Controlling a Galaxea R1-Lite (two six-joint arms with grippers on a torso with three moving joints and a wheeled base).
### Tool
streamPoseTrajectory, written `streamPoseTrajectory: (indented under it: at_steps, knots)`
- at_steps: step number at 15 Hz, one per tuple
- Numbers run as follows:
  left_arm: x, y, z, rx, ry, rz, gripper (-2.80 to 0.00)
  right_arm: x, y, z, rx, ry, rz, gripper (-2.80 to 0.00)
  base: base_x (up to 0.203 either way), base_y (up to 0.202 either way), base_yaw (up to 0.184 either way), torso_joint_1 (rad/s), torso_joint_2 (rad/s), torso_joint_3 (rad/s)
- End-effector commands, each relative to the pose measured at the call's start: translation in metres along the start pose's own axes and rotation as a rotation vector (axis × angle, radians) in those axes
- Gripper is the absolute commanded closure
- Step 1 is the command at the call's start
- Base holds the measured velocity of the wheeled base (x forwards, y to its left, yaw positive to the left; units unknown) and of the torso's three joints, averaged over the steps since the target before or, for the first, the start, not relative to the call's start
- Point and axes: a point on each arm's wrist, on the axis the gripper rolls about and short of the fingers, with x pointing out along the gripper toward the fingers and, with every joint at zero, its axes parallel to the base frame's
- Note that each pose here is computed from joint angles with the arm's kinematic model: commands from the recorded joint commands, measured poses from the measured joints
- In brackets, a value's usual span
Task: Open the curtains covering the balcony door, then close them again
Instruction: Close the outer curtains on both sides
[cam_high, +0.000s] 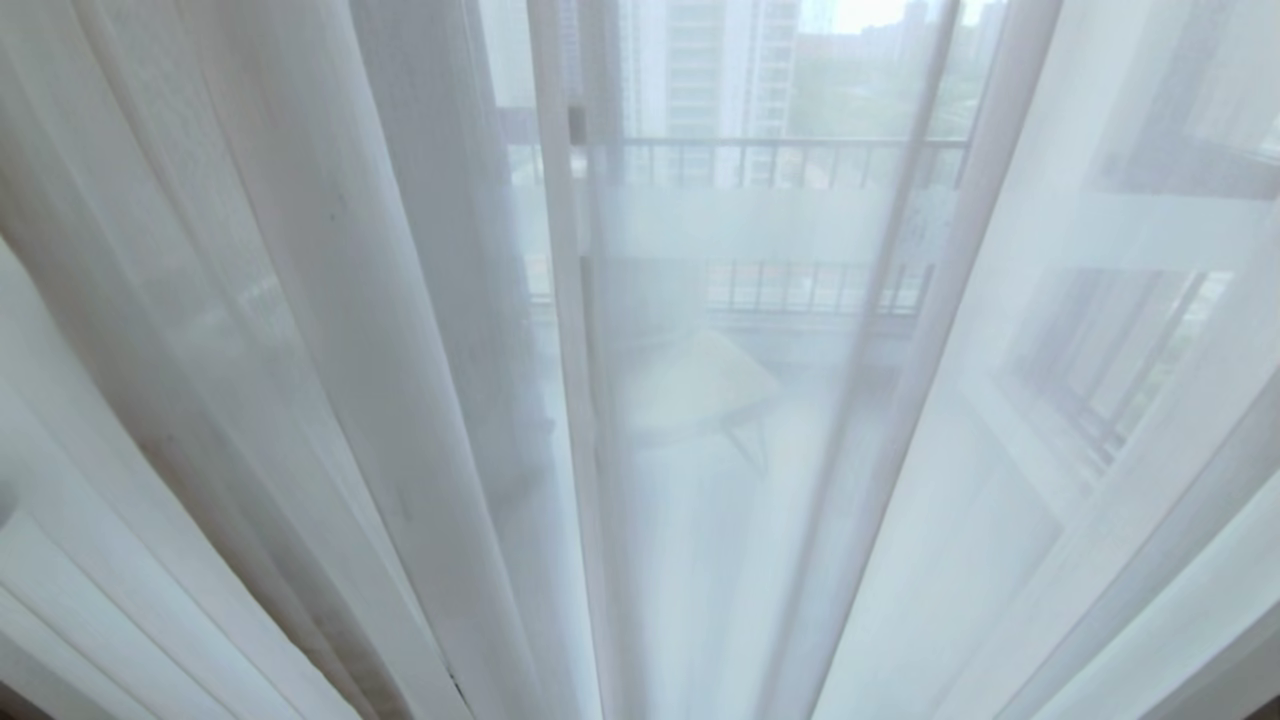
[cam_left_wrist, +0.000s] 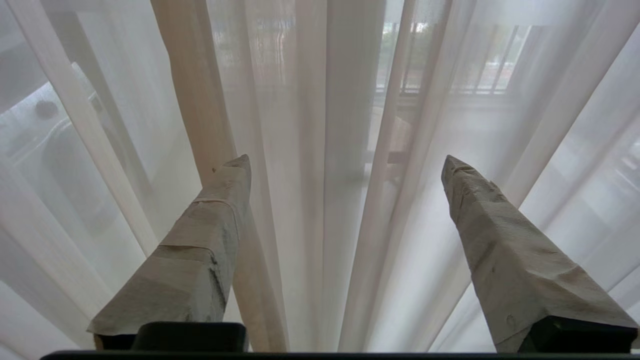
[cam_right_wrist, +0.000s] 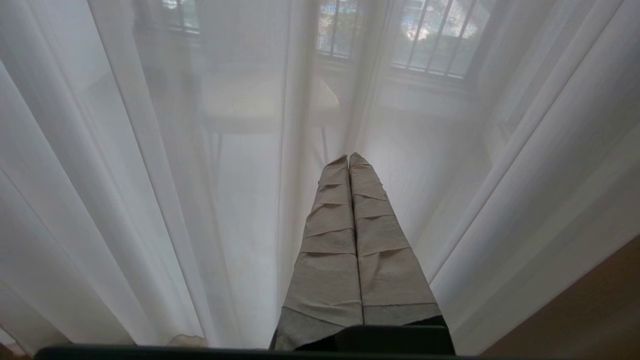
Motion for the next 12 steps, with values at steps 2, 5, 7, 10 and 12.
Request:
streamPoseTrajectory:
  at_steps: [2,5,7,10,12]
  knots:
    - [0.001,0.0,-0.001,0.001,0.006,0.01,0.0,0.0,0.0,0.0,-0.001,0.002,0.003,0.0,0.0,0.0,0.0,0.0,0.0,0.0]
    - [0.001,0.0,-0.008,0.0,0.024,0.013,0.0,0.0,0.0,0.0,-0.001,0.002,0.001,0.0,0.0,0.0,0.0,0.0,0.0,0.0]
    - [-0.003,0.002,-0.016,-0.019,0.025,0.014,0.0,0.0,0.0,0.0,-0.001,0.001,0.0,0.0,0.0,0.0,0.0,0.0,0.0,0.0]
    - [-0.012,0.004,-0.032,-0.022,0.028,0.054,0.0,0.0,0.0,0.0,-0.001,0.002,0.0,0.0,0.0,0.0,0.0,0.0,0.0,0.0]
    - [-0.013,0.005,-0.044,-0.019,0.049,0.163,0.0,0.0,0.0,0.0,-0.001,0.002,0.002,0.0,0.0,0.0,0.0,0.0,0.0,0.0]
